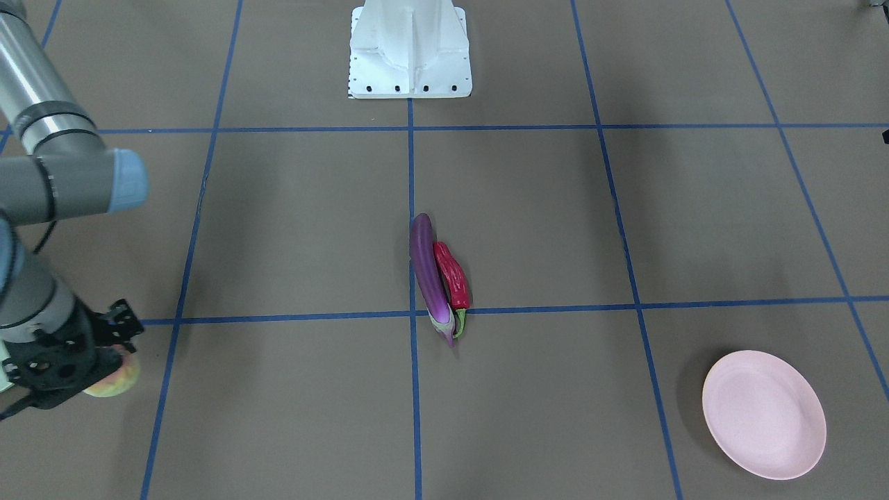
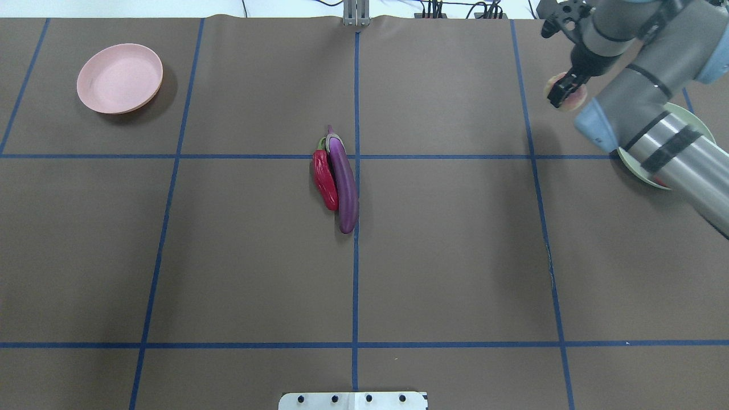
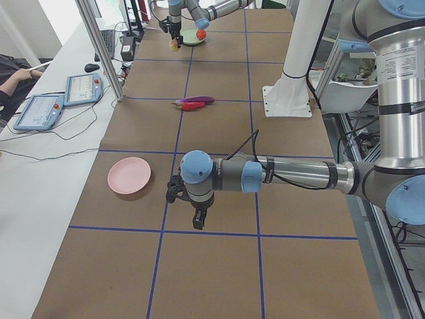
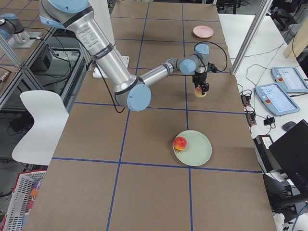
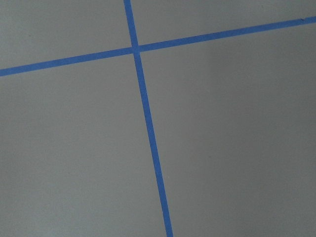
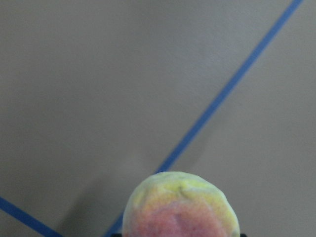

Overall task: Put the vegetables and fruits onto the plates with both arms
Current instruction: 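Carry the peach to the green plate and release it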

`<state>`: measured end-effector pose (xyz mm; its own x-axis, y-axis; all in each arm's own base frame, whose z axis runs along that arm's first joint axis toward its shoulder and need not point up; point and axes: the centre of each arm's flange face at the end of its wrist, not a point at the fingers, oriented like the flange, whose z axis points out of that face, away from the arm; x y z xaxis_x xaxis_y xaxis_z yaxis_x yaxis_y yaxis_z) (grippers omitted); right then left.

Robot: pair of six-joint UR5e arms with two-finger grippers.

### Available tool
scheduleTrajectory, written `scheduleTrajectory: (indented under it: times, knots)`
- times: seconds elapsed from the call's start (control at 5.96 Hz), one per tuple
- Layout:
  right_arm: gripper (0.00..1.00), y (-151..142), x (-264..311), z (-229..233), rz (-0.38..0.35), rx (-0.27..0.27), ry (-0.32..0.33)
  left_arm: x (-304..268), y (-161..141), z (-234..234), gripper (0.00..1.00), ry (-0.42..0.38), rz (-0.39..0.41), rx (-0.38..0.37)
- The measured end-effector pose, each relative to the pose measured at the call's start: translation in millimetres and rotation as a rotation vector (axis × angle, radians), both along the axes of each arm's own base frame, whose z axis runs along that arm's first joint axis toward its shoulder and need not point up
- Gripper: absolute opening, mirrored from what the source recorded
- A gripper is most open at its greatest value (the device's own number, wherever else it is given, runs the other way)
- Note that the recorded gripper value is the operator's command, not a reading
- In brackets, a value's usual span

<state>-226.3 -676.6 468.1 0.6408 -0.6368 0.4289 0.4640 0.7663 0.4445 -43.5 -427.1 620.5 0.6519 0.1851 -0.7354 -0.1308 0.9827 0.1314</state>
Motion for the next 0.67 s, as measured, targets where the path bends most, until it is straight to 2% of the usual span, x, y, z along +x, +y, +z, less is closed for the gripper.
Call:
scheduleTrajectory:
  times: [0.17, 0.34, 0.5, 0.67]
  knots:
    - [0.0, 7.3, 63.5, 60.3, -0.053, 0.006, -0.041, 0.1, -0.1, -0.2, 1.0, 0.0, 0.0, 0.0]
    - [0.66, 16.7, 93.1, 115.7, -0.076, 0.016, -0.078, 0.4, -0.1, -0.3, 1.0, 0.0, 0.001, 0.001]
    - [0.99, 22.1, 102.2, 149.4, -0.067, 0.011, -0.097, 0.5, -0.2, -0.6, 1.0, 0.0, 0.001, 0.001]
    - [1.0, 25.2, 104.6, 160.6, -0.024, -0.025, -0.111, 0.3, -0.2, -1.2, 1.0, 0.0, 0.0, 0.002]
